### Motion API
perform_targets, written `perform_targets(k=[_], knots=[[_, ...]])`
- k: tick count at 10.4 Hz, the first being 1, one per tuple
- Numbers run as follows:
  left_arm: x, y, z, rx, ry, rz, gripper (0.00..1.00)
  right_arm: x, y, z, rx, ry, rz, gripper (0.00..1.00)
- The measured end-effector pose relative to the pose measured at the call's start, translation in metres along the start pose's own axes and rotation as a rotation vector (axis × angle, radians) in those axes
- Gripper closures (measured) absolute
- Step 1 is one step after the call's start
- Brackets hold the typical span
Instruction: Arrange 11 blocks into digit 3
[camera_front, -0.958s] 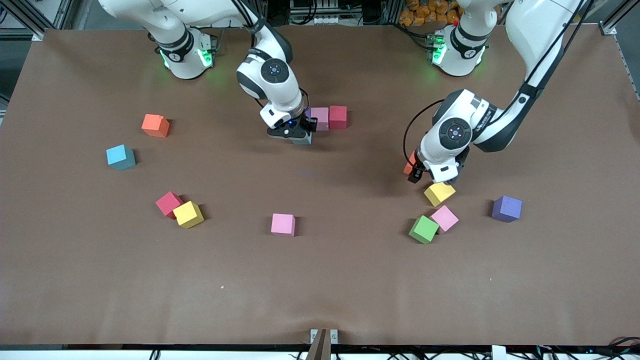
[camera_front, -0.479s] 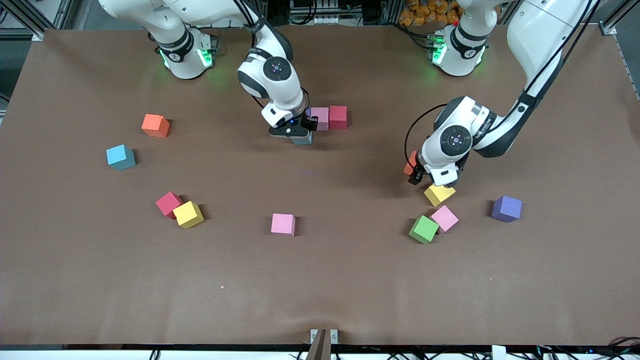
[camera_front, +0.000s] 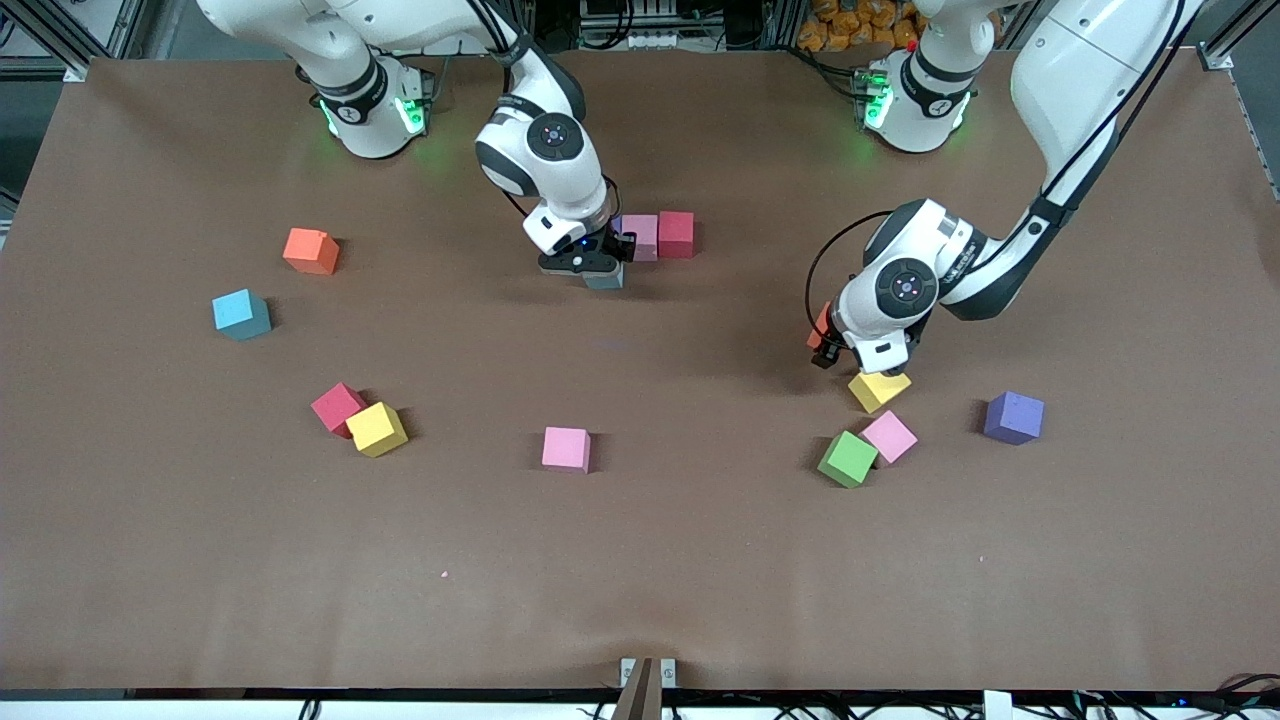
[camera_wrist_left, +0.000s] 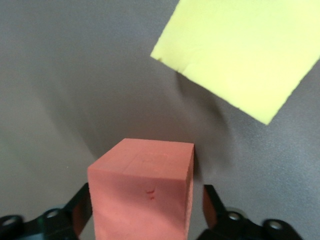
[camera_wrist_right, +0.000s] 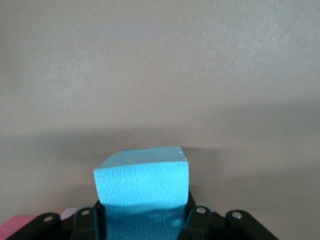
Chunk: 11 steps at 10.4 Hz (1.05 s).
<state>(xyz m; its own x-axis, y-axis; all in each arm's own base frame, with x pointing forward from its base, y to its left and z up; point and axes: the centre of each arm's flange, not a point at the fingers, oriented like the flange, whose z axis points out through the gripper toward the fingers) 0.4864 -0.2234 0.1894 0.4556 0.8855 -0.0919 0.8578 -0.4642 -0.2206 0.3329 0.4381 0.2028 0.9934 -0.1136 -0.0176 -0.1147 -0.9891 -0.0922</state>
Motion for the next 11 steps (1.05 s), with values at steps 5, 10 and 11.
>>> perform_targets(k=[5,10,11], knots=[[0.007,0.017,-0.022,-0.048,0.007,-0.002,0.37,0.0,0.0,0.0,-0.001,0.002,0.002,0.46],[-0.003,0.045,-0.088,-0.068,0.034,0.031,0.37,-0.001,0.0,0.0,-0.005,0.009,-0.005,0.46],[-0.012,0.052,-0.104,-0.073,0.043,0.06,0.37,-0.001,0.0,0.0,-0.006,0.01,-0.006,0.46]])
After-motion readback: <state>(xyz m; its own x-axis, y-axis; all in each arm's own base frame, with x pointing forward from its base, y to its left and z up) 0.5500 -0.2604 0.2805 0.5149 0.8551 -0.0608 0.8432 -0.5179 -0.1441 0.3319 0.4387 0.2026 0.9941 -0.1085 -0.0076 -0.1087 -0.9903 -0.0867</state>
